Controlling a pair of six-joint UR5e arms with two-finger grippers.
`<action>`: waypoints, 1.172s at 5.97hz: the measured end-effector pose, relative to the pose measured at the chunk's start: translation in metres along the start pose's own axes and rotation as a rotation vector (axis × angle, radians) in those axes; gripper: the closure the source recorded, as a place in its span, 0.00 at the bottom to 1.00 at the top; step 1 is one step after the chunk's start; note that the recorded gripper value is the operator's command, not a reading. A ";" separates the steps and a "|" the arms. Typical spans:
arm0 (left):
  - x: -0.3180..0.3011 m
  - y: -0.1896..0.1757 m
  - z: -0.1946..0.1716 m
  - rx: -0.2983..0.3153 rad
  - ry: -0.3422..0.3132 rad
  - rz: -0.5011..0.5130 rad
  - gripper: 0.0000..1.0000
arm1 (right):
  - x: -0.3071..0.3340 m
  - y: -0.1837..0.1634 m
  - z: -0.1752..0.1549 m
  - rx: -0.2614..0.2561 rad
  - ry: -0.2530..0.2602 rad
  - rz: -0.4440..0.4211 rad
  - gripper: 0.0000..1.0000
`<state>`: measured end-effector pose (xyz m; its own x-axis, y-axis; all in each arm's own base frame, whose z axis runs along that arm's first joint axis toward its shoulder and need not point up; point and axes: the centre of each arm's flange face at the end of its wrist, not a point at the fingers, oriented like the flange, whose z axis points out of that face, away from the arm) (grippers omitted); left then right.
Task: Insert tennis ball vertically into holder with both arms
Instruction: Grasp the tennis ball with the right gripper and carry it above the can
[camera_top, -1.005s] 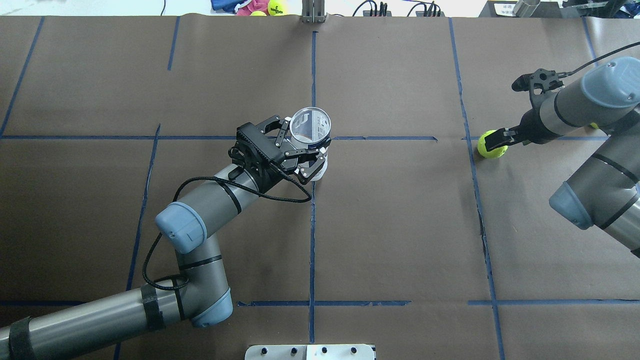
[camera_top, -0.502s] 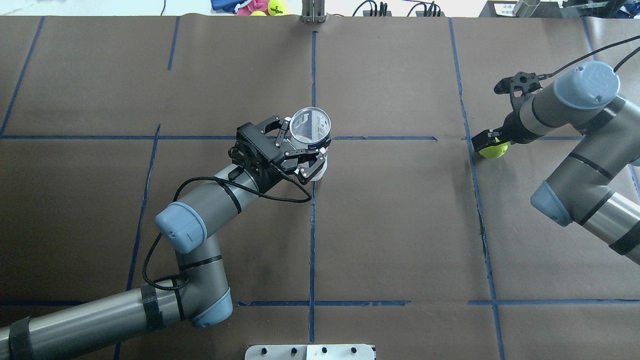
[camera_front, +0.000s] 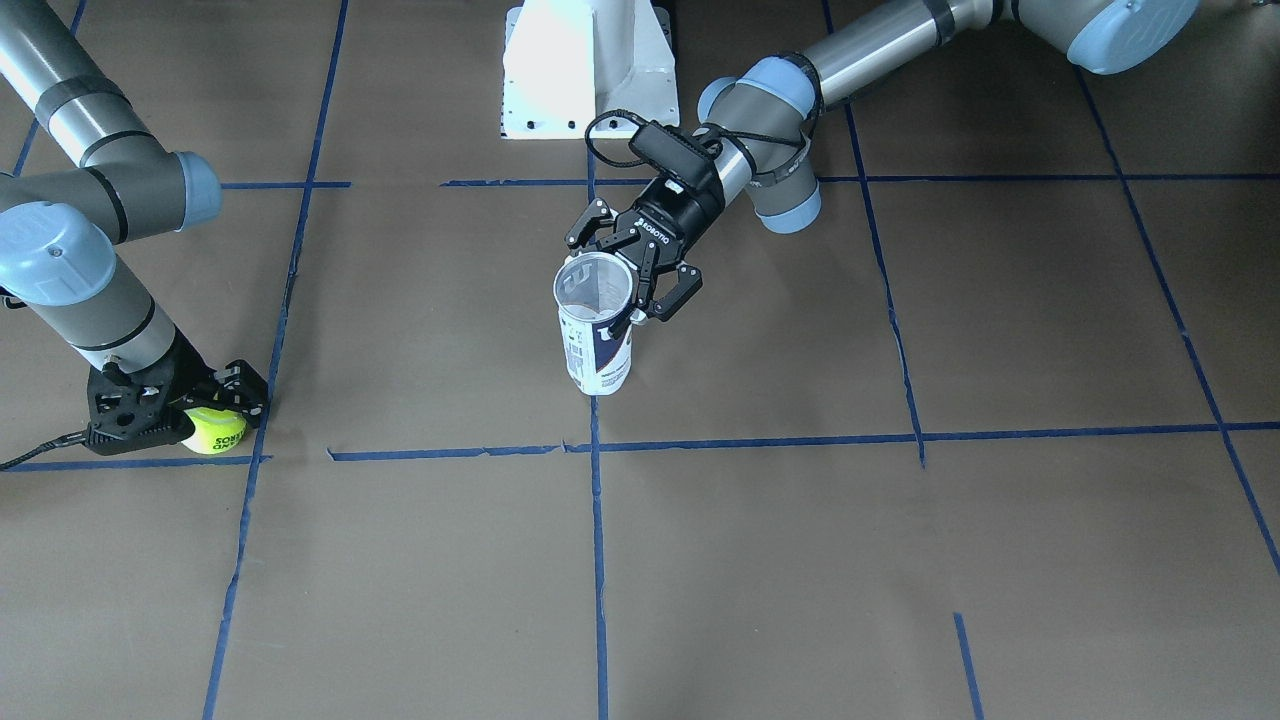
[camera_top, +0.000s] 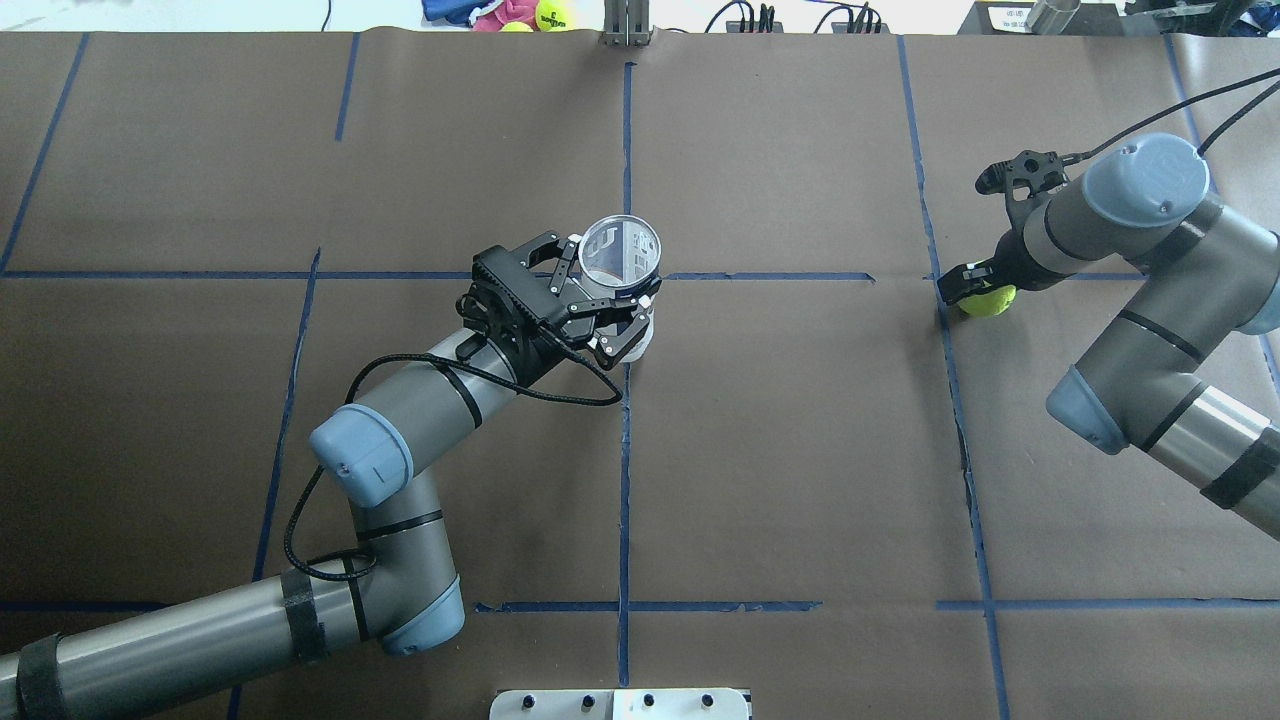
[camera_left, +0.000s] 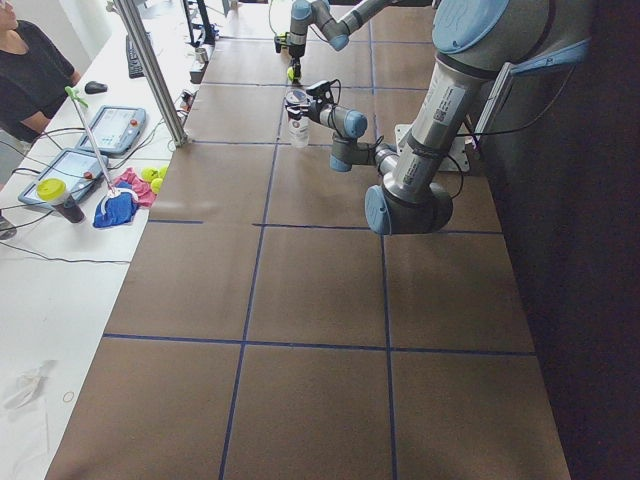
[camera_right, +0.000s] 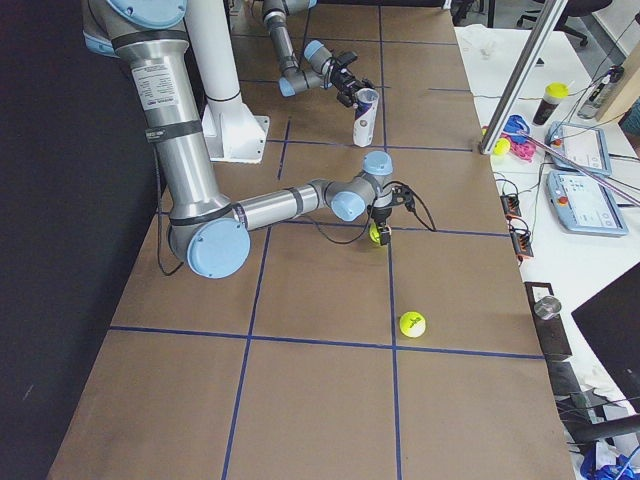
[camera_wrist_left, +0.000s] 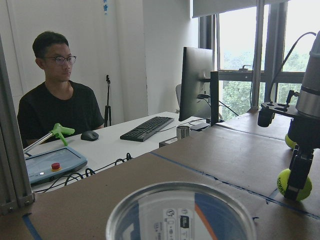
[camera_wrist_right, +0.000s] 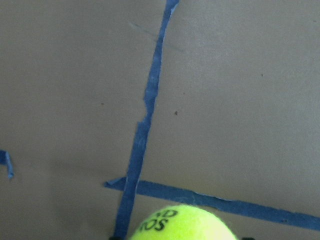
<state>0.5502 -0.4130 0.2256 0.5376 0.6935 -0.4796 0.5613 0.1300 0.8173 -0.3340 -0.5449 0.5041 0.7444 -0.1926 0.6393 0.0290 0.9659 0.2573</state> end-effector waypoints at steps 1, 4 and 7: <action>0.000 0.003 -0.001 -0.003 0.000 0.000 0.22 | -0.007 -0.002 -0.012 0.018 -0.014 -0.005 0.96; 0.006 0.007 -0.004 -0.009 0.009 -0.005 0.19 | -0.138 -0.033 -0.169 0.092 -0.137 0.136 0.95; 0.009 0.008 -0.004 -0.010 0.014 -0.010 0.19 | -0.273 -0.020 -0.271 0.092 -0.290 0.307 0.92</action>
<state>0.5570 -0.4023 0.2291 0.5232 0.7016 -0.4837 0.5605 0.1443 0.8155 -0.3569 -0.4644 0.1280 0.4903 0.0479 0.8702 -0.2343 0.9690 0.0786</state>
